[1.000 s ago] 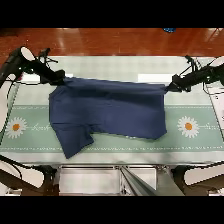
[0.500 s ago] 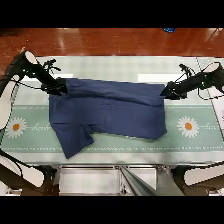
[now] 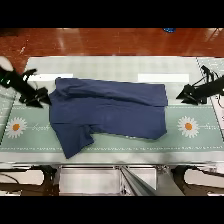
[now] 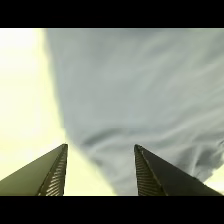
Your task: Fold the shirts.
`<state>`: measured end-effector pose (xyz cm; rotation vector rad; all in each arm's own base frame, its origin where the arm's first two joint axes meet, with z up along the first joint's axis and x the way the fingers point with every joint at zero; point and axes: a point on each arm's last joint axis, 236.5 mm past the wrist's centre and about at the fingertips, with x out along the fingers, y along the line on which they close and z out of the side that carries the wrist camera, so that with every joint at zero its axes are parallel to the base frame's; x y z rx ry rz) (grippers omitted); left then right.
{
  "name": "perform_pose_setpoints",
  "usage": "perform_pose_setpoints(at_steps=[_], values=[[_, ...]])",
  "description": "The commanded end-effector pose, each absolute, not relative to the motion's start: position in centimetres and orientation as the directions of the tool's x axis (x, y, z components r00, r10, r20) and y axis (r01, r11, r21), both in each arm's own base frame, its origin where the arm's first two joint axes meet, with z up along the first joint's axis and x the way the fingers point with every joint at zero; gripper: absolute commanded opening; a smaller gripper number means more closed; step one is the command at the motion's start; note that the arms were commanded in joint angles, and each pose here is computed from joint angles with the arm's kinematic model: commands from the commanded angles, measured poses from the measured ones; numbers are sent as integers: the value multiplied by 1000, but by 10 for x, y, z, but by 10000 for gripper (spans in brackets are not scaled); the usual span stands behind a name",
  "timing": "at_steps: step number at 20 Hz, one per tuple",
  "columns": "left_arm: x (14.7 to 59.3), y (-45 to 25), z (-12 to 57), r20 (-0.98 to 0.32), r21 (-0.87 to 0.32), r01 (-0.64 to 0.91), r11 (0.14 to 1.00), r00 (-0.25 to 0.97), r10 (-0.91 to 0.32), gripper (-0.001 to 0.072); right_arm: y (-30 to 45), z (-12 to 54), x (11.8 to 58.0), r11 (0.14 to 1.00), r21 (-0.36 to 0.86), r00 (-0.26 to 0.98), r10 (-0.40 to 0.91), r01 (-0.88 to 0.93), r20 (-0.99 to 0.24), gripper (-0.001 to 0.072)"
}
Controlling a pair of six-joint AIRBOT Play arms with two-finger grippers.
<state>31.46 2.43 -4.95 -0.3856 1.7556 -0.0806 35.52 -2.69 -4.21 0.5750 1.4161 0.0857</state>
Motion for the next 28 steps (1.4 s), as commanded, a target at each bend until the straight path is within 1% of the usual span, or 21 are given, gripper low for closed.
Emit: perform_pose_setpoints(at_steps=[1, 2, 3, 5, 6, 7, 8, 12, 14, 15, 16, 17, 18, 20, 21, 23, 24, 26, 28], values=[[235, 35, -73, -926, -226, -337, 914, -215, -309, 511, 3, -54, 327, 818, 492, 289, 414, 297, -863, 410], [214, 35, -80, -914, -227, -376, 898, -238, -330, 512, 20, -58, 319, 799, 528, 309, 444, 288, -841, 410], [203, 30, -85, -905, -245, -414, 876, -226, -360, 511, 37, -62, 309, 782, 559, 316, 475, 275, -821, 410], [205, 6, -93, -881, -347, -470, 812, -133, -453, 511, 60, -69, 290, 776, 582, 287, 515, 245, -808, 410], [209, -10, -95, -854, -415, -472, 778, -93, -512, 511, 66, -71, 284, 778, 582, 271, 522, 237, -809, 410], [213, -26, -96, -822, -475, -466, 746, -66, -565, 511, 69, -71, 284, 776, 586, 268, 528, 234, -806, 410], [214, -35, -100, -808, -499, -467, 730, -53, -586, 511, 72, -68, 287, 761, 603, 280, 540, 240, -794, 410], [224, -35, -116, -845, -474, -455, 754, -4, -534, 510, 73, -51, 298, 687, 680, 341, 594, 254, -728, 410], [232, -34, -119, -855, -472, -446, 760, 22, -518, 507, 56, -44, 301, 642, 713, 380, 607, 283, -698, 410], [235, -34, -120, -860, -470, -440, 765, 30, -510, 419, 43, -44, 299, 629, 714, 396, 598, 308, -697, 410], [238, -36, -120, -860, -473, -439, 764, 41, -509, 225, 26, -49, 293, 630, 697, 395, 576, 342, -715, 410], [241, -38, -118, -854, -484, -441, 756, 50, -518, 65, 12, -56, 281, 636, 669, 369, 559, 385, -743, 410], [243, -40, -116, -848, -495, -445, 746, 59, -527, 17, 4, -65, 262, 648, 628, 309, 548, 430, -777, 410], [243, -43, -115, -843, -502, -446, 741, 62, -534, 18, 7, -82, 223, 671, 564, 171, 559, 480, -811, 410], [242, -43, -115, -841, -503, -445, 741, 57, -537, 17, 16, -86, 213, 660, 575, 147, 586, 484, -797, 410], [238, -46, -113, -835, -509, -435, 743, 41, -549, 17, 34, -93, 205, 631, 598, 136, 623, 494, -770, 410], [238, -46, -113, -834, -510, -436, 742, 39, -551, 17, 43, -96, 201, 632, 598, 120, 632, 493, -766, 410], [238, -46, -113, -834, -510, -436, 742, 39, -551, 18, 54, -103, 189, 664, 577, 57, 631, 475, -774, 410], [238, -46, -113, -834, -510, -436, 742, 39, -551, 17, 58, -107, 197, 683, 566, 73, 607, 461, -791, 410]])
